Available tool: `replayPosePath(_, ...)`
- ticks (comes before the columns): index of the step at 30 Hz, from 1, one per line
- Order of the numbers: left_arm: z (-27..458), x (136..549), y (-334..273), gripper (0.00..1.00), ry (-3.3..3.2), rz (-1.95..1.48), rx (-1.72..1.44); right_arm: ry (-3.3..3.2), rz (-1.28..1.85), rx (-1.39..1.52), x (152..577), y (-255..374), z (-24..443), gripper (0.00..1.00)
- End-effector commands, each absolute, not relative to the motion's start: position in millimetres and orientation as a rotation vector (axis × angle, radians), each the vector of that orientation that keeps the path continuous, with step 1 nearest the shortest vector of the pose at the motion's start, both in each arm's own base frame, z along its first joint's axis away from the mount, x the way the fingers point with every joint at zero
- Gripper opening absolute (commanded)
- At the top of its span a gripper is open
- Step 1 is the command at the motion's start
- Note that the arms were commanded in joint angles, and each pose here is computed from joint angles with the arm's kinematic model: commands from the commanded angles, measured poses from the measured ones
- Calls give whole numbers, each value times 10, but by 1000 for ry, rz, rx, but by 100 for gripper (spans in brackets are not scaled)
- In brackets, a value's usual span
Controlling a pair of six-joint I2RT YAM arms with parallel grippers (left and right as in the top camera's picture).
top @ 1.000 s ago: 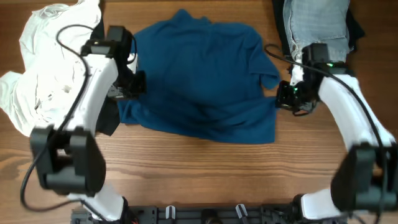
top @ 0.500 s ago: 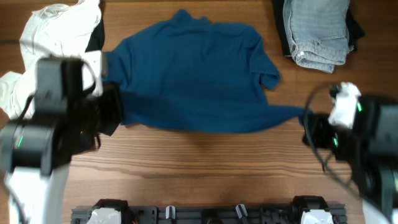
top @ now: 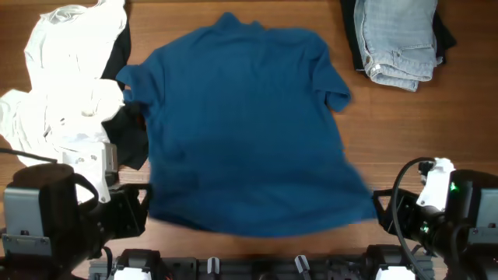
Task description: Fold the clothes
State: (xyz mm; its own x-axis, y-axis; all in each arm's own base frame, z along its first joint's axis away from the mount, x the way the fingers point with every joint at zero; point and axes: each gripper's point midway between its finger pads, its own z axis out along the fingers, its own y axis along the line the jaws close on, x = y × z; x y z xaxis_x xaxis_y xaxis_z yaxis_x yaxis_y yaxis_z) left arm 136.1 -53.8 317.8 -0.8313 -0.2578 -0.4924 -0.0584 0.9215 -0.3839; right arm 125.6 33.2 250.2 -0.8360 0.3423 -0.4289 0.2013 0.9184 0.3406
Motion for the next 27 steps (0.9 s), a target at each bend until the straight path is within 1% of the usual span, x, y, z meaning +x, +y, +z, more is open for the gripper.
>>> replayPosePath(1,3149,1365,-560,36,2540,-507,-252,2574,379,416,1275,311,2531,54)
replayPosePath(2,3123,1369,-560,38,2548,-505,-255,2572,379,417,1280,311,2534,56)
replayPosePath(7,3076,1418,-555,38,2564,-496,-261,2550,382,428,1374,304,2563,59)
replayPosePath(11,3105,1578,-539,38,2537,-477,-260,2547,387,381,1631,318,2578,61)
replayPosePath(13,3169,1780,-557,45,2491,-473,-218,2549,387,341,1899,326,2564,61)
replayPosePath(14,3194,1882,-565,47,2473,-462,-178,2552,396,319,2041,341,2547,61)
replayPosePath(16,3222,2121,-561,48,2443,-430,-131,2555,407,298,2345,354,2487,62)
replayPosePath(20,3126,2616,-539,49,2445,-381,-146,2571,430,242,2945,388,2254,63)
replayPosePath(24,2700,3180,-590,48,2552,-340,-61,2632,439,210,3471,398,1783,67)
replayPosePath(27,2306,3540,-623,47,2627,-316,-1,2676,452,216,3693,408,1457,68)
